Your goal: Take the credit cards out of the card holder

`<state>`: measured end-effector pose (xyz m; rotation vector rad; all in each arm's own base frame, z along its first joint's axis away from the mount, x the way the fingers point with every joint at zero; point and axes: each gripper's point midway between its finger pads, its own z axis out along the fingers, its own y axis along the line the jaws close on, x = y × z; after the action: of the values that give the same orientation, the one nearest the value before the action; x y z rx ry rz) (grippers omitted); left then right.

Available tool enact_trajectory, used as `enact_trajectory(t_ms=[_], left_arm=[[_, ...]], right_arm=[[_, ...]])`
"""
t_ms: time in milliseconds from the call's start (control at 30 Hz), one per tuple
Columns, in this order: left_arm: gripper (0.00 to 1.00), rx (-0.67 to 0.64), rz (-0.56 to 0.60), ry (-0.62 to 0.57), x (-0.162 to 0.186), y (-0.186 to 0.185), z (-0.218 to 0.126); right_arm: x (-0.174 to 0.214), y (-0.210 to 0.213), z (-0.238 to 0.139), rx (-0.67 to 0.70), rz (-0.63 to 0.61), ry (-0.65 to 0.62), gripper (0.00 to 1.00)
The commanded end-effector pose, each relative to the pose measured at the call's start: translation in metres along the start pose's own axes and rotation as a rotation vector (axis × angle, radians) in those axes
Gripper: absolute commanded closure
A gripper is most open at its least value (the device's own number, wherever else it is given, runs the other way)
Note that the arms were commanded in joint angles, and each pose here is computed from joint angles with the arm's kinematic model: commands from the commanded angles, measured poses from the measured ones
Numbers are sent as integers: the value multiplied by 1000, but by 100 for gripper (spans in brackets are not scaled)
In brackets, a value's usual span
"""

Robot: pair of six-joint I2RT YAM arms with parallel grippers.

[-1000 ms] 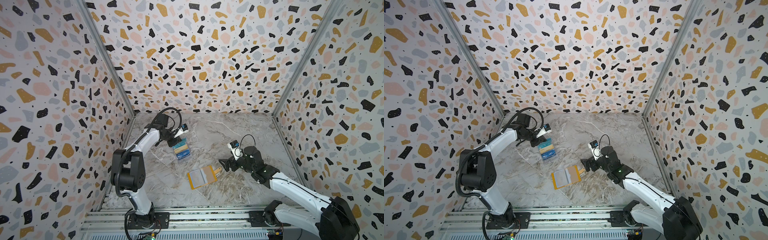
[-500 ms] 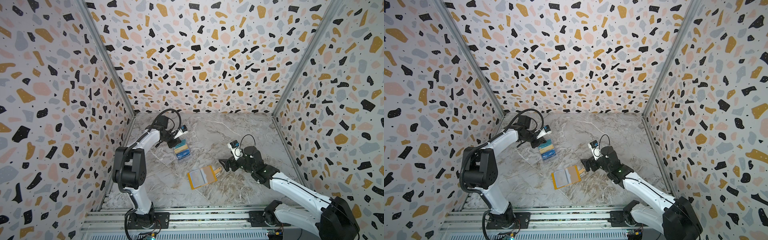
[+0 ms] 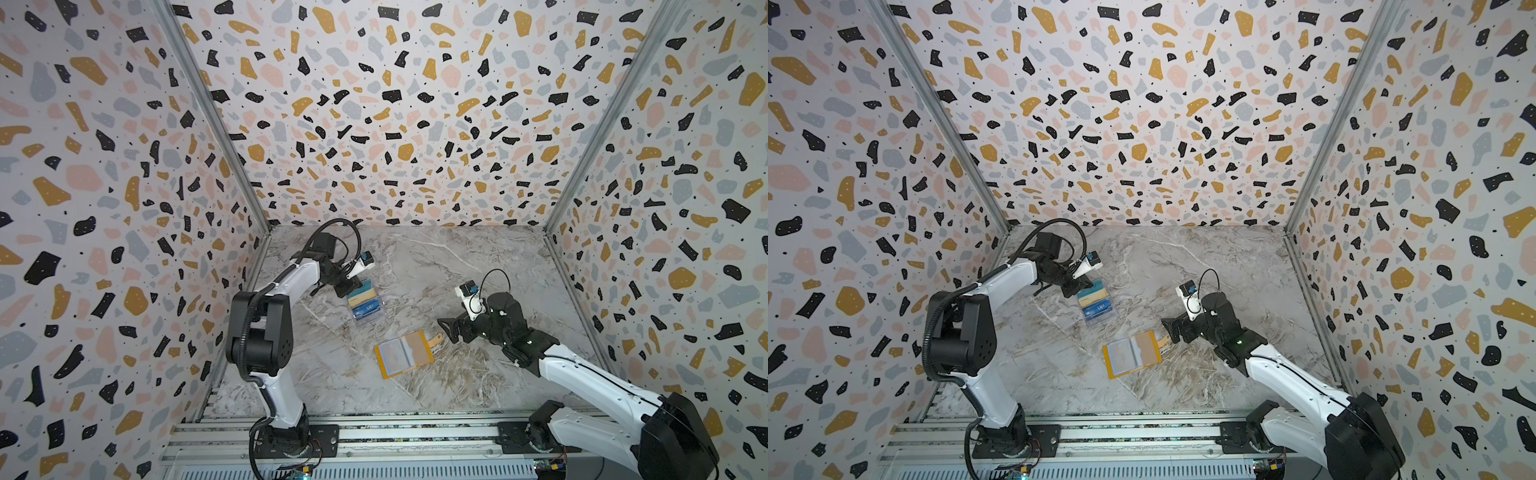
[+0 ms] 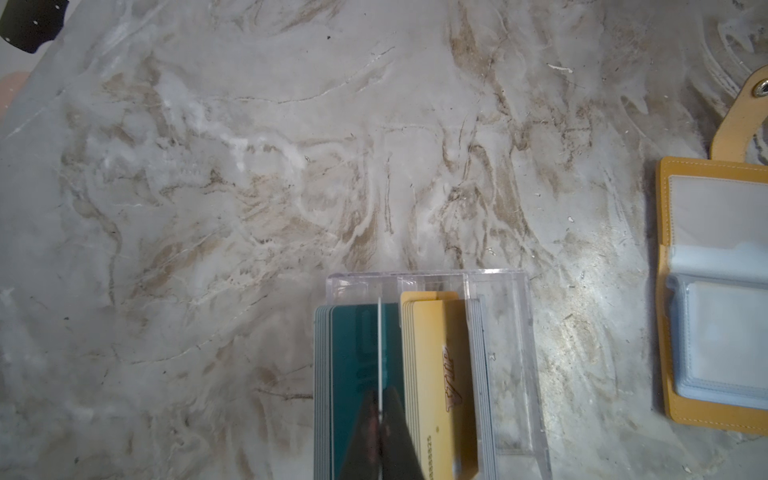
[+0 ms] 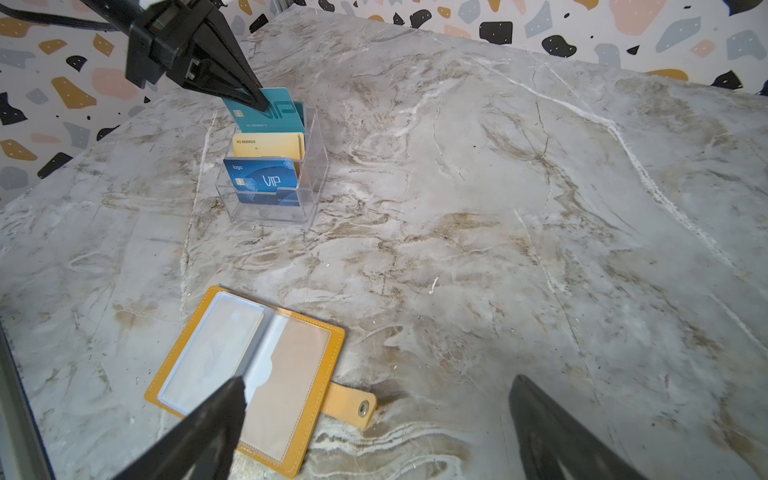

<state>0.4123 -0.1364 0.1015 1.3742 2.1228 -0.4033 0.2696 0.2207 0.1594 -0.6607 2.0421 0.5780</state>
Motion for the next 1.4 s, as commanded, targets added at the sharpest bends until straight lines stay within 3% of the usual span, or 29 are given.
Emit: enact_trajectory(t_ms=[0,1000,1367], left_arm=[[100,17,-9,10,10,-2,5],[99,28,-45,43,22,-1,15],[93,10,-63,47,21,4,15]], right_arm=[[-9,2,-1,-4,3,-8,1],[-8,8,4,-41,-2,19,0],[-6,9,5,-43,0,24,0]])
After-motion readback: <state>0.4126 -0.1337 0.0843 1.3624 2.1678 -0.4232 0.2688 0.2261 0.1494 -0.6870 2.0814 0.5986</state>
